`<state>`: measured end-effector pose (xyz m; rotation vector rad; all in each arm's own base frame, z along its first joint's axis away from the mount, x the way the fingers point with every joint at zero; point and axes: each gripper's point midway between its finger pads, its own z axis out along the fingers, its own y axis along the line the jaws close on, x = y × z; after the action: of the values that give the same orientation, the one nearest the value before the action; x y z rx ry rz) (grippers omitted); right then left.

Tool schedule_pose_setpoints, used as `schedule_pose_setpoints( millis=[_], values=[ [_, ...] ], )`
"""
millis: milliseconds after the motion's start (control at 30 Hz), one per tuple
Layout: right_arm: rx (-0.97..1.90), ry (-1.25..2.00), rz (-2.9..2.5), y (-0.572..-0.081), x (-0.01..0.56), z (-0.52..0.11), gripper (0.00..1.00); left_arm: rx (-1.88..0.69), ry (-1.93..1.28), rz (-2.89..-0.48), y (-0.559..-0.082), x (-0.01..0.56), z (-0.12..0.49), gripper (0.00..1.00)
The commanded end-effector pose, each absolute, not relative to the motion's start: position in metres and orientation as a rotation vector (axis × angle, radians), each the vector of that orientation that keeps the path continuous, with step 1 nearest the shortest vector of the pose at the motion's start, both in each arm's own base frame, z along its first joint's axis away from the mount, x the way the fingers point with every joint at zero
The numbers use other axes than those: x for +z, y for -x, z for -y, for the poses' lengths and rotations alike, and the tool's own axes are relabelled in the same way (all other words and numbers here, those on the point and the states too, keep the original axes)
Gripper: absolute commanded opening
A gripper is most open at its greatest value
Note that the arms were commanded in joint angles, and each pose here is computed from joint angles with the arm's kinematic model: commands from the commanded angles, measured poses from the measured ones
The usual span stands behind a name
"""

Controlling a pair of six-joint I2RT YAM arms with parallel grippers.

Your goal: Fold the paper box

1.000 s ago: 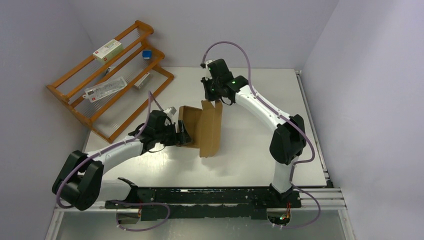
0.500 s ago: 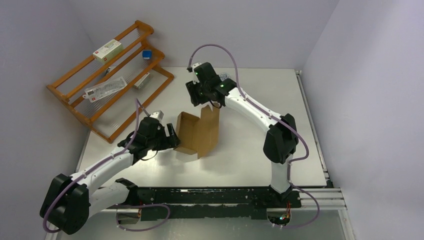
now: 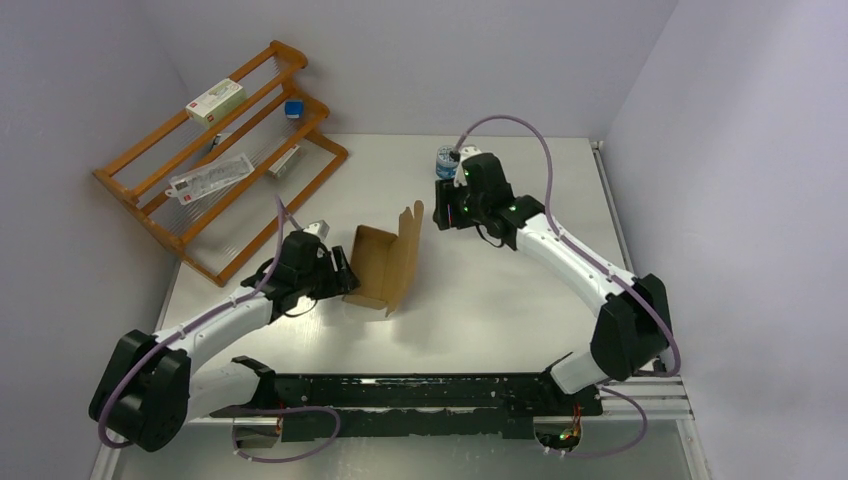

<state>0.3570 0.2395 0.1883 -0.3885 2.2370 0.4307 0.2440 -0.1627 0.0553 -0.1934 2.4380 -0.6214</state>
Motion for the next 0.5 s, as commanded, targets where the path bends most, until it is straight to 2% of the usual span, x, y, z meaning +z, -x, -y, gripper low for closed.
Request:
schedule_pose_setpoints(
  millis=[0,233,467],
  values=[
    [0.608,0.306,-2.123,-0.348,0.213,-0.249,0.59,-0.715,0.191,-2.416,-0.248,0.058,0.173,0.63],
    [0.765,0.316,-2.038,-0.329,0.229,-0.259,0.66,-0.856,0.2,-2.408,-0.244,0.055,0.19,0.52],
    [0.786,0.325,-2.066,-0.327,0.207,-0.263,0.68,-1.013,0.17,-2.361,-0.239,0.065,0.212,0.59]
  ],
)
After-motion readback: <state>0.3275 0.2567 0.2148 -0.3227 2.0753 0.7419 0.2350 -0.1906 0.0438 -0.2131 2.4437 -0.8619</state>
